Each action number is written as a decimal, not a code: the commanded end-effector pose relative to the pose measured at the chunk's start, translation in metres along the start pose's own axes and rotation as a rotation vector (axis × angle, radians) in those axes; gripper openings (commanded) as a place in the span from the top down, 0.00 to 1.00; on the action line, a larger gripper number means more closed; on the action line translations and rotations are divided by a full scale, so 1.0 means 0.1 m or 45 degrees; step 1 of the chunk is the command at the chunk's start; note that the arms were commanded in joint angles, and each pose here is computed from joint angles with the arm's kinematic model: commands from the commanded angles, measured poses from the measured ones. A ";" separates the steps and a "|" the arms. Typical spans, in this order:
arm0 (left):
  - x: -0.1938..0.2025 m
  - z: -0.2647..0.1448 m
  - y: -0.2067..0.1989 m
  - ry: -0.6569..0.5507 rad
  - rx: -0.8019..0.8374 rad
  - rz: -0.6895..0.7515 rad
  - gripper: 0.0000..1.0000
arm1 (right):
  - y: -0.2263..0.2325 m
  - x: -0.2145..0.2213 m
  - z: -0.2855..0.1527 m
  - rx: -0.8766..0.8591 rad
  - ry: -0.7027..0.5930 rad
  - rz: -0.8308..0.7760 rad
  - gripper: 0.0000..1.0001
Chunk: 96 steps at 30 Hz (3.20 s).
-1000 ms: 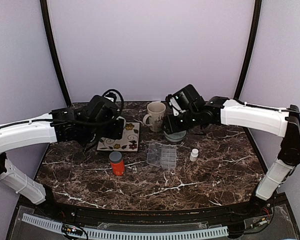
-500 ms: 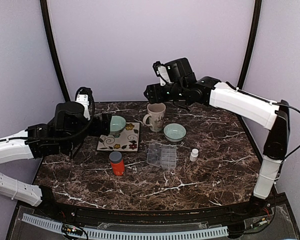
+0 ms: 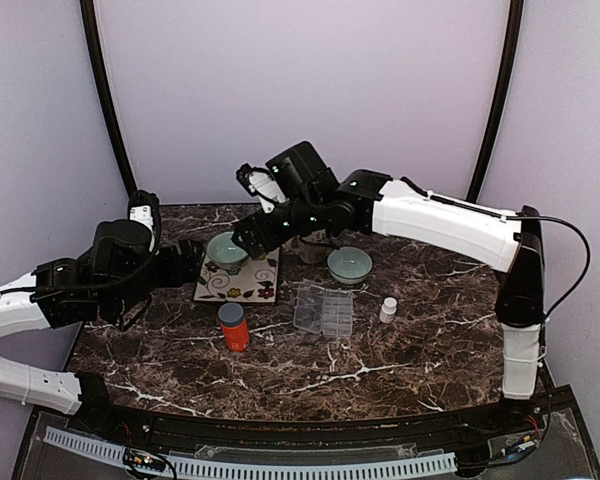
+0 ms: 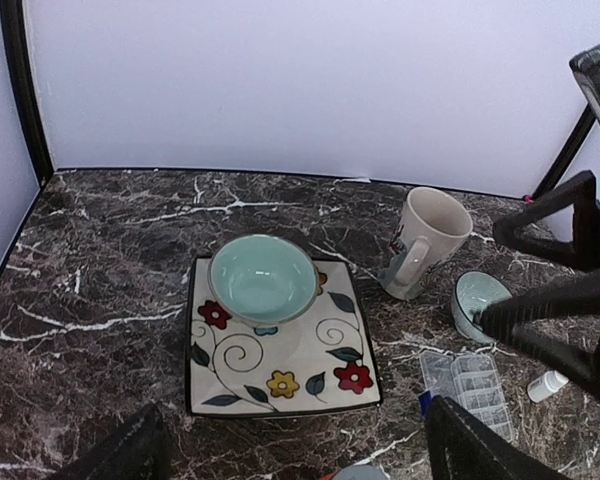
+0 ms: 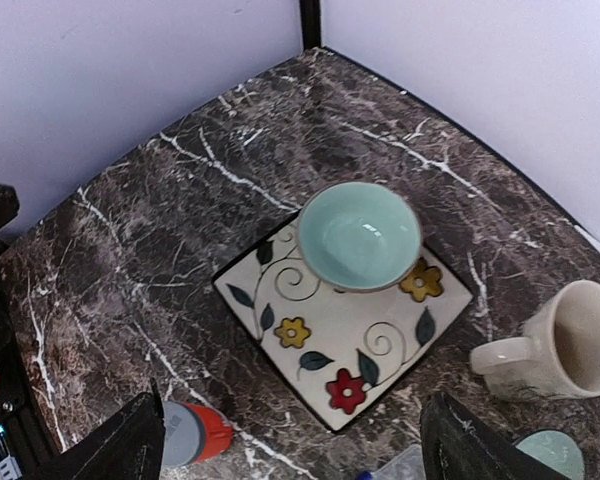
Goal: Sort the pills into containers
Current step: Pick up the pill bottle from the center of the board.
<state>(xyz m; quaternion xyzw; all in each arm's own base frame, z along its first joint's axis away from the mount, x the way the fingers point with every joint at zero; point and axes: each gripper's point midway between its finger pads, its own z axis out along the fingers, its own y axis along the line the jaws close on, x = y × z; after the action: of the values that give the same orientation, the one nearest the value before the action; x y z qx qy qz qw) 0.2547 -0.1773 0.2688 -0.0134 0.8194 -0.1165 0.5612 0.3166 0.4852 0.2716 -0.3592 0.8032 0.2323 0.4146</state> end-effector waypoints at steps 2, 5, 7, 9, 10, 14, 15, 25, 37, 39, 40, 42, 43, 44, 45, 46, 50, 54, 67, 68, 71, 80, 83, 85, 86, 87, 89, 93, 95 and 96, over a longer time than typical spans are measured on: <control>0.26 -0.05 0.26 0.121 -0.117 -0.040 0.11 | 0.35 0.31 0.14 -0.012 0.154 -0.091 0.12; 0.36 -0.07 0.34 0.162 -0.159 -0.069 0.11 | 0.52 0.46 0.21 -0.031 0.227 -0.105 0.11; 0.41 -0.09 0.40 0.179 -0.180 -0.090 0.11 | 0.60 0.55 0.26 -0.041 0.274 -0.114 0.11; 0.46 -0.10 0.45 0.190 -0.194 -0.110 0.11 | 0.66 0.63 0.30 -0.040 0.315 -0.120 0.11; 0.48 -0.11 0.46 0.193 -0.195 -0.116 0.11 | 0.68 0.65 0.34 -0.038 0.328 -0.116 0.10; 0.53 -0.12 0.50 0.207 -0.206 -0.122 0.11 | 0.71 0.75 0.43 -0.037 0.394 -0.098 0.10; 0.55 -0.11 0.50 0.212 -0.210 -0.117 0.11 | 0.72 0.77 0.46 -0.042 0.409 -0.094 0.10; 0.56 -0.10 0.53 0.207 -0.227 -0.109 0.11 | 0.84 1.03 0.56 -0.119 0.538 -0.057 0.06; 0.60 -0.11 0.55 0.213 -0.233 -0.120 0.11 | 1.02 1.17 0.60 -0.197 0.586 -0.046 0.04; 0.60 -0.12 0.57 0.215 -0.236 -0.132 0.11 | 1.04 1.22 0.62 -0.203 0.598 -0.050 0.04; 0.61 -0.12 0.57 0.217 -0.235 -0.136 0.11 | 1.05 1.23 0.63 -0.204 0.603 -0.050 0.04; 0.62 -0.13 0.58 0.219 -0.235 -0.145 0.11 | 1.07 1.26 0.65 -0.204 0.607 -0.050 0.04; 0.62 -0.13 0.58 0.218 -0.234 -0.149 0.11 | 1.07 1.26 0.66 -0.202 0.607 -0.049 0.04; 0.62 -0.13 0.59 0.219 -0.236 -0.150 0.11 | 1.07 1.27 0.68 -0.204 0.607 -0.047 0.04; 0.62 -0.14 0.59 0.220 -0.237 -0.153 0.11 | 1.07 1.27 0.68 -0.206 0.607 -0.045 0.04; 0.62 -0.14 0.60 0.221 -0.238 -0.152 0.11 | 1.07 1.29 0.70 -0.203 0.612 -0.042 0.04; 0.62 -0.15 0.61 0.219 -0.239 -0.154 0.11 | 1.08 1.32 0.74 -0.203 0.620 -0.036 0.05; 0.62 -0.15 0.60 0.219 -0.238 -0.157 0.11 | 1.08 1.36 0.77 -0.201 0.631 -0.040 0.06; 0.61 -0.13 0.59 0.214 -0.242 -0.151 0.11 | 1.07 1.48 0.87 -0.218 0.669 -0.031 0.15; 0.60 -0.13 0.59 0.212 -0.242 -0.151 0.11 | 1.07 1.48 0.88 -0.218 0.670 -0.030 0.15; 0.59 -0.14 0.59 0.209 -0.245 -0.147 0.11 | 1.06 1.49 0.89 -0.224 0.672 -0.024 0.18; 0.66 -0.12 0.60 0.221 -0.249 -0.157 0.11 | 1.01 1.45 0.86 -0.206 0.665 -0.032 0.54; 0.68 -0.10 0.58 0.225 -0.235 -0.162 0.11 | 0.99 1.41 0.82 -0.199 0.652 -0.041 0.68; 0.68 -0.09 0.55 0.223 -0.215 -0.163 0.10 | 0.97 1.37 0.77 -0.198 0.632 -0.046 0.71; 0.66 -0.08 0.51 0.217 -0.195 -0.164 0.10 | 0.95 1.32 0.73 -0.193 0.614 -0.044 0.72; 0.66 -0.07 0.48 0.213 -0.173 -0.161 0.09 | 0.93 1.27 0.69 -0.190 0.597 -0.039 0.74; 0.62 -0.04 0.36 0.203 -0.103 -0.163 0.05 | 0.85 1.17 0.60 -0.177 0.563 -0.018 0.77; 0.55 0.01 0.09 0.180 0.065 -0.172 0.01 | 0.60 0.91 0.33 -0.179 0.464 0.077 0.80; 0.52 0.04 -0.05 0.175 0.154 -0.177 0.01 | 0.48 0.73 0.10 -0.202 0.386 0.133 0.81; 0.51 0.06 -0.13 0.178 0.198 -0.184 0.01 | 0.41 0.69 0.02 -0.210 0.363 0.161 0.80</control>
<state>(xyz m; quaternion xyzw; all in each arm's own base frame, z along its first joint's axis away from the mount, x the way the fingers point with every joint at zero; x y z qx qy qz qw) 0.2338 -0.1668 0.2085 -0.0601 0.8603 -0.1511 0.4831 0.2315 0.5003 0.1250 -0.4231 0.8722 0.1829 0.1639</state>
